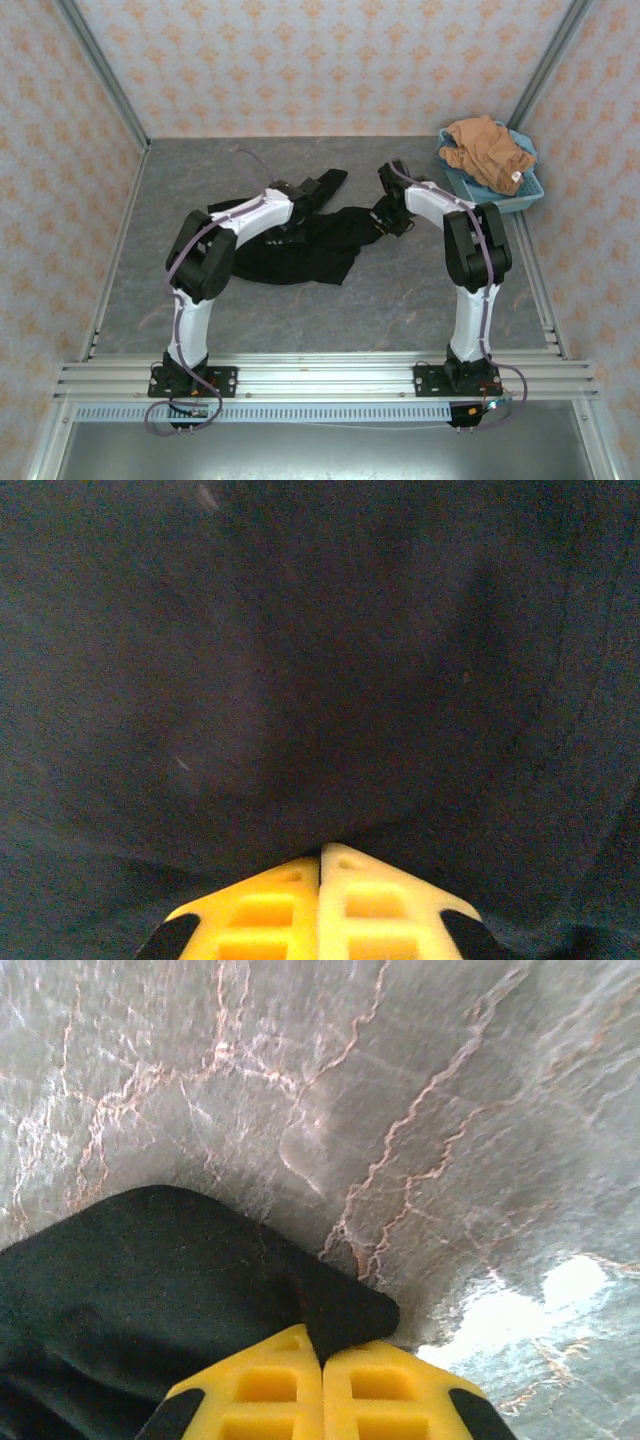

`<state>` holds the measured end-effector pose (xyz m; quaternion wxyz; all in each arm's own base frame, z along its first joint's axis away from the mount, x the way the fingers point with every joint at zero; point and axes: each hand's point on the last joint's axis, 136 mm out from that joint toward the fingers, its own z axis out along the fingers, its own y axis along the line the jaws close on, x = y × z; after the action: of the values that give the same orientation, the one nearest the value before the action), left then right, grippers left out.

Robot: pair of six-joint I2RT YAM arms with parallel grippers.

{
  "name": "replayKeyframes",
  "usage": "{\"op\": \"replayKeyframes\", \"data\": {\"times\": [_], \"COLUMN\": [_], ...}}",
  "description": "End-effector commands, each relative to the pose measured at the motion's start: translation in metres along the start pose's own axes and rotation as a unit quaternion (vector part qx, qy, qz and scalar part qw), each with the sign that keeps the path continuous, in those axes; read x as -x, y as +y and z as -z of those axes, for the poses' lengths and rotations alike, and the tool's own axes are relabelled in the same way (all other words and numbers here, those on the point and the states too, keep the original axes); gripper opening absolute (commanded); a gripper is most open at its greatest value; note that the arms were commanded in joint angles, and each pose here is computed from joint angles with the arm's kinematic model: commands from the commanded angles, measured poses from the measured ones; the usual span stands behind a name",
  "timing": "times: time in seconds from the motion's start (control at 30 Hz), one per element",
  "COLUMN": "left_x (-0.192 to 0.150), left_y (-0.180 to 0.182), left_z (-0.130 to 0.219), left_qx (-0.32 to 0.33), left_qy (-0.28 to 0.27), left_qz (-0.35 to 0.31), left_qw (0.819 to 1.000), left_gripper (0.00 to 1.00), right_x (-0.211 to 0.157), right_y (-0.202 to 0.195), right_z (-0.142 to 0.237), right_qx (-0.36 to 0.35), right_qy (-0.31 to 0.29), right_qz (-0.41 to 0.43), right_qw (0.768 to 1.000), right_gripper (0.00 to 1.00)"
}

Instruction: Fold and stack the t-shirts

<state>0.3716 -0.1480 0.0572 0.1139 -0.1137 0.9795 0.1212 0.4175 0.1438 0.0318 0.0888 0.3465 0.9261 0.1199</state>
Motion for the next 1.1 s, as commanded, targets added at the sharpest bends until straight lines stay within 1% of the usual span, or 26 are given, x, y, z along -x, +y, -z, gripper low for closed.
{"op": "replayKeyframes", "data": {"times": [0.0, 0.07, 0.13, 0.23, 0.3, 0.33, 0.43, 0.47, 0.53, 0.63, 0.73, 0.77, 0.8, 0.87, 0.9, 0.97, 1.07], "left_x": [0.035, 0.042, 0.046, 0.047, 0.046, 0.046, 0.046, 0.045, 0.047, 0.053, 0.073, 0.082, 0.092, 0.108, 0.116, 0.129, 0.147], "left_y": [0.031, 0.043, 0.057, 0.071, 0.066, 0.059, 0.033, 0.024, 0.006, -0.02, -0.039, -0.043, -0.046, -0.052, -0.055, -0.063, -0.08], "left_z": [0.062, 0.08, 0.088, 0.087, 0.082, 0.082, 0.083, 0.082, 0.081, 0.067, 0.065, 0.065, 0.064, 0.062, 0.059, 0.053, 0.042], "left_qx": [-0.025, -0.041, -0.051, -0.073, -0.105, -0.12, -0.151, -0.15, -0.142, -0.115, -0.093, -0.087, -0.08, -0.071, -0.066, -0.065, -0.079], "left_qy": [-0.075, -0.093, -0.096, -0.085, -0.066, -0.06, -0.052, -0.05, -0.053, -0.051, -0.074, -0.085, -0.099, -0.121, -0.13, -0.142, -0.152], "left_qz": [0.056, 0.079, 0.107, 0.139, 0.145, 0.141, 0.116, 0.101, 0.073, 0.043, 0.03, 0.032, 0.037, 0.049, 0.055, 0.068, 0.076], "left_qw": [0.995, 0.992, 0.988, 0.984, 0.982, 0.981, 0.98, 0.982, 0.986, 0.991, 0.992, 0.992, 0.991, 0.989, 0.988, 0.985, 0.982], "left_gripper": [0.0, 0.0, 0.0, 0.0, 0.01, 0.09, 0.49, 0.57, 0.61, 0.62, 0.63, 0.63, 0.64, 0.64, 0.64, 0.64, 0.64], "right_x": [0.037, 0.054, 0.068, 0.08, 0.084, 0.085, 0.088, 0.088, 0.087, 0.084, 0.091, 0.094, 0.096, 0.1, 0.101, 0.1, 0.092], "right_y": [0.009, 0.008, 0.007, 0.007, 0.005, 0.003, -0.004, -0.008, -0.014, -0.026, -0.045, -0.052, -0.058, -0.067, -0.069, -0.069, -0.071], "right_z": [0.055, 0.079, 0.1, 0.118, 0.125, 0.127, 0.135, 0.136, 0.132, 0.113, 0.099, 0.096, 0.093, 0.093, 0.096, 0.101, 0.107], "right_qx": [0.003, -0.004, -0.005, 0.0, -0.004, -0.008, -0.024, -0.03, -0.038, -0.061, -0.087, -0.089, -0.091, -0.096, -0.096, -0.092, -0.08], "right_qy": [-0.085, -0.116, -0.14, -0.156, -0.161, -0.164, -0.178, -0.178, -0.169, -0.135, -0.119, -0.114, -0.108, -0.103, -0.105, -0.108, -0.105], "right_qz": [-0.003, -0.002, -0.001, 0.001, 0.007, 0.009, 0.013, 0.012, 0.01, 0.013, 0.005, -0.002, -0.012, -0.024, -0.025, -0.022, -0.025], "right_qw": [0.996, 0.993, 0.99, 0.988, 0.987, 0.986, 0.984, 0.983, 0.985, 0.989, 0.989, 0.989, 0.99, 0.99, 0.99, 0.99, 0.991], "right_gripper": [0.0, 0.0, 0.0, 0.0, 0.0, 0.0, 0.0, 0.0, 0.0, 0.0, 0.0, 0.07, 0.16, 0.4, 0.49, 0.59, 0.61]}}
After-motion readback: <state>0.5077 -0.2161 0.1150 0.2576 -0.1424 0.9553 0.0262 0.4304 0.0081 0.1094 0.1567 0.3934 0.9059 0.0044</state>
